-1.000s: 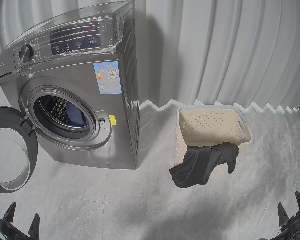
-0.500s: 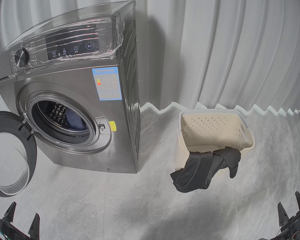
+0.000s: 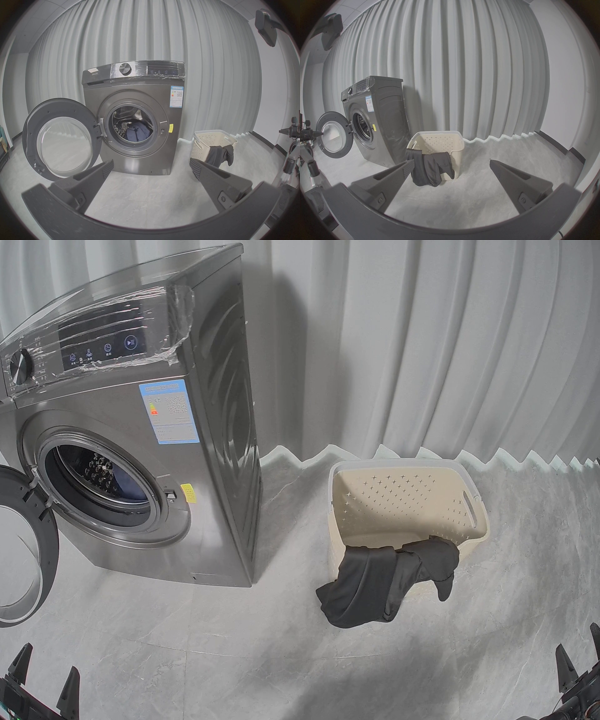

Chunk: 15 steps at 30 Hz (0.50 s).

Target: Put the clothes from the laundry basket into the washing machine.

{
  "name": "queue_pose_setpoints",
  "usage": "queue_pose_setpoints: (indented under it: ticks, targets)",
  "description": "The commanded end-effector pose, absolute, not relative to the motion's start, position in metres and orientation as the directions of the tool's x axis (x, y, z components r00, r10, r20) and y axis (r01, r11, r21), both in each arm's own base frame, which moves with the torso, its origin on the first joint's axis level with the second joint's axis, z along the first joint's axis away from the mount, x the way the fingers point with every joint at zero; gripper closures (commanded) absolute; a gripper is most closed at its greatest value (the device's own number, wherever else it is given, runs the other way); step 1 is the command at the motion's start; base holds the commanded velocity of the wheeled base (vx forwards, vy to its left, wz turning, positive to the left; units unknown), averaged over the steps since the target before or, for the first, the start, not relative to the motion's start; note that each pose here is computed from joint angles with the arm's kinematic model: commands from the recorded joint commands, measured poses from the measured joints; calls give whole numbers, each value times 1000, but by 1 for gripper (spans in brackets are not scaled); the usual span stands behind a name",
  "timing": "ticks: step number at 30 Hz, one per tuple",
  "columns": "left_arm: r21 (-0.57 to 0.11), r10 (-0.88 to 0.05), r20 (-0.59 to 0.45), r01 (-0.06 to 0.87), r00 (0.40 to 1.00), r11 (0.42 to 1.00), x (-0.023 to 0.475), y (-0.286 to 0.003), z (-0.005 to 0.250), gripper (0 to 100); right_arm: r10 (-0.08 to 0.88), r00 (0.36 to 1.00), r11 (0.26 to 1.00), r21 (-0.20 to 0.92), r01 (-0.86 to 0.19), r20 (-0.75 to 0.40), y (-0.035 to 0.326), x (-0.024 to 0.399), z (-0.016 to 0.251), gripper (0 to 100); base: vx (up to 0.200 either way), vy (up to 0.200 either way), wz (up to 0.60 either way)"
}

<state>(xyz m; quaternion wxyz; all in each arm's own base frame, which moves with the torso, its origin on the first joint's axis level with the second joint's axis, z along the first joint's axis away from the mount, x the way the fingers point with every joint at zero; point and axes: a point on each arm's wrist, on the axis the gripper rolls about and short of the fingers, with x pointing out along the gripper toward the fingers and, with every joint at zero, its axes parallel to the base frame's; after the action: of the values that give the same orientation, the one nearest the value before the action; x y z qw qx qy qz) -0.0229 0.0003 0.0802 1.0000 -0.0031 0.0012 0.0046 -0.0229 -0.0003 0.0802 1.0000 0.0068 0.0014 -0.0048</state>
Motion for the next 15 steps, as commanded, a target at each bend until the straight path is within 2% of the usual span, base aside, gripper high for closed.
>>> queue_pose_setpoints:
  ticks: [1, 10, 15]
  targets:
    - [-3, 9, -3, -9, 1000, 1000, -23, 0, 75, 0, -18, 1000, 1000, 20, 18, -3, 0, -23, 75, 0, 0, -200, 0]
    - [-9, 9, -3, -9, 1000, 1000, -23, 0, 75, 0, -31, 1000, 999, 20, 31, 0, -1, -23, 76, 0, 0, 0, 0]
    - [-6, 9, -3, -9, 1000, 1000, -23, 0, 75, 0, -31, 1000, 999, 22, 31, 2, -1, -23, 76, 0, 200, 0, 0]
